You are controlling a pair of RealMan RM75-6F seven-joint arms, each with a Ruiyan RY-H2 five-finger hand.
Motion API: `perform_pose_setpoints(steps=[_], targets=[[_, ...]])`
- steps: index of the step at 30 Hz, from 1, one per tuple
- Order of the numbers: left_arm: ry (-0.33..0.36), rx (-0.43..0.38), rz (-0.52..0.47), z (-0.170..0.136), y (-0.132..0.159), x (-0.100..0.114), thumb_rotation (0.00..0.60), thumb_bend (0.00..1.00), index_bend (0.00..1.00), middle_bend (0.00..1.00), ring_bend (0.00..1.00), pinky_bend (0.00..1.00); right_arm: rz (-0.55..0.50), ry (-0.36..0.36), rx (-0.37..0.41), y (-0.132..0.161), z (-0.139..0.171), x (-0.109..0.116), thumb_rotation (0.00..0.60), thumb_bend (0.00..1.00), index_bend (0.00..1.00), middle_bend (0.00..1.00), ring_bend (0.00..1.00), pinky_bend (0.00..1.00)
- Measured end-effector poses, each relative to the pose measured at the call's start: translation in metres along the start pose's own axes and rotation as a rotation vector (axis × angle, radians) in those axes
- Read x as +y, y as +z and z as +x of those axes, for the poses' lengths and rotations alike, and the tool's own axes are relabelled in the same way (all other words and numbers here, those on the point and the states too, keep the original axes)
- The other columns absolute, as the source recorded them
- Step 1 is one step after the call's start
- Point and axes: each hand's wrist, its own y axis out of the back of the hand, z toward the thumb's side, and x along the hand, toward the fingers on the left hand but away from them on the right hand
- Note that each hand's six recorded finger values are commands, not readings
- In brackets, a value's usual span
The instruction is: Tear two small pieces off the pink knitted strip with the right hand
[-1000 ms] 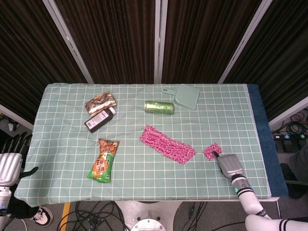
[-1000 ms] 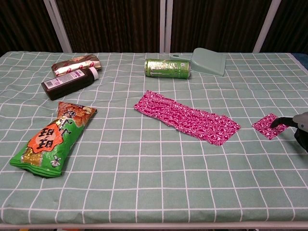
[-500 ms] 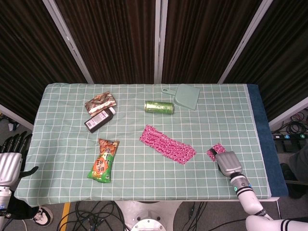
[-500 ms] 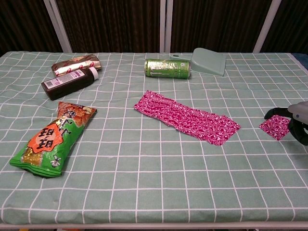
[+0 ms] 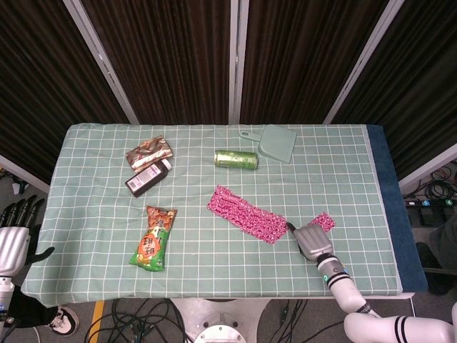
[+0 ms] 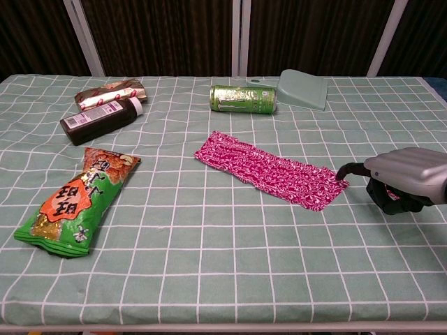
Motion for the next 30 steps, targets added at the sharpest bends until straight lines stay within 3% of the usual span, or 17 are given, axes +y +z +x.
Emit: perform_pose_setpoints(steps=[17,30], targets=[[0.0,0.008,-0.007,-0.001,-0.006,-0.001,0.6,0.09,0.06,0.0,0.0,0.09,0.03,0.032,0.021,0.019,-0.009,-0.001,0.6,1.0,0.14,0.93,0.89,0.79],[0.012,0.003,-0.007,0.001,-0.001,0.005,0.6,0.09,0.06,0.0,0.0,0.09,0.061,0.019,0.062,0.029,0.017,-0.007,0.6,1.0,0.14,0.93,0.89,0.79]])
